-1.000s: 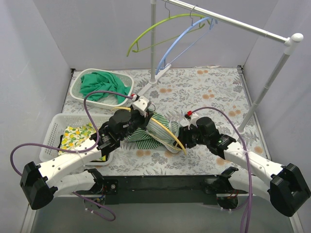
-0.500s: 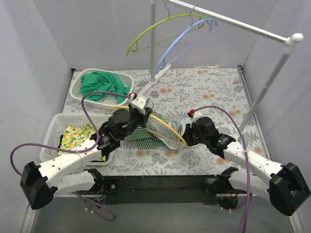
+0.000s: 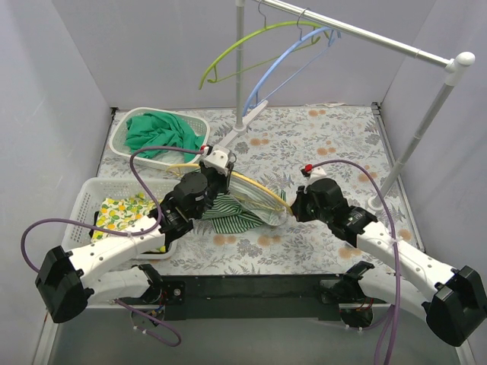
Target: Place the tank top on the hanger
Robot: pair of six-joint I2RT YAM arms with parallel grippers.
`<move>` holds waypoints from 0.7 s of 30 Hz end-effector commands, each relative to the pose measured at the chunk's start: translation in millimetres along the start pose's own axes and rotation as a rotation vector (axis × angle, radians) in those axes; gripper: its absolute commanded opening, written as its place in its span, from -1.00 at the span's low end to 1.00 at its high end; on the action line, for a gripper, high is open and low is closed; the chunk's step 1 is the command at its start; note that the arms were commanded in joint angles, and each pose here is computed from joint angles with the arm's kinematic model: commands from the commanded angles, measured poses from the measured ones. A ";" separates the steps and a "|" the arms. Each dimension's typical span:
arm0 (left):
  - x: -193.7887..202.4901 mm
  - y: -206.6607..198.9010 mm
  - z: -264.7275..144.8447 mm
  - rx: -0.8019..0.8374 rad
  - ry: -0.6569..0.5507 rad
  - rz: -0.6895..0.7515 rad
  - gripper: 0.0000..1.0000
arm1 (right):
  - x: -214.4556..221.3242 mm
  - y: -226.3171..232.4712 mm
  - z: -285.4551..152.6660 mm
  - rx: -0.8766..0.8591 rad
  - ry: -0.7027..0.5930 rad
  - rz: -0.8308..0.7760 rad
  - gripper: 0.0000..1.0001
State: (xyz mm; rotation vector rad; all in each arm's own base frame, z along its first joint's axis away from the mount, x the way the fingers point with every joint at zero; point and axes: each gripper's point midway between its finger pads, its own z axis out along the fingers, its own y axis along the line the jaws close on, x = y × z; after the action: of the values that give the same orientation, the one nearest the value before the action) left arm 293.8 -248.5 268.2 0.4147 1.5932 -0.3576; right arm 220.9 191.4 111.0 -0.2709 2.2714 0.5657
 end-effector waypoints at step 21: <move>-17.2 25.6 10.9 -0.194 -0.104 0.034 -1.00 | -80.7 37.6 -56.9 -0.051 -0.072 -0.016 -0.97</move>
State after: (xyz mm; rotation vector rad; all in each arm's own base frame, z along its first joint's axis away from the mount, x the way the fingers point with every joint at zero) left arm 314.5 -233.7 267.1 0.3208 1.5540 -0.2118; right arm 218.8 178.5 161.6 -0.2584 2.2681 0.5104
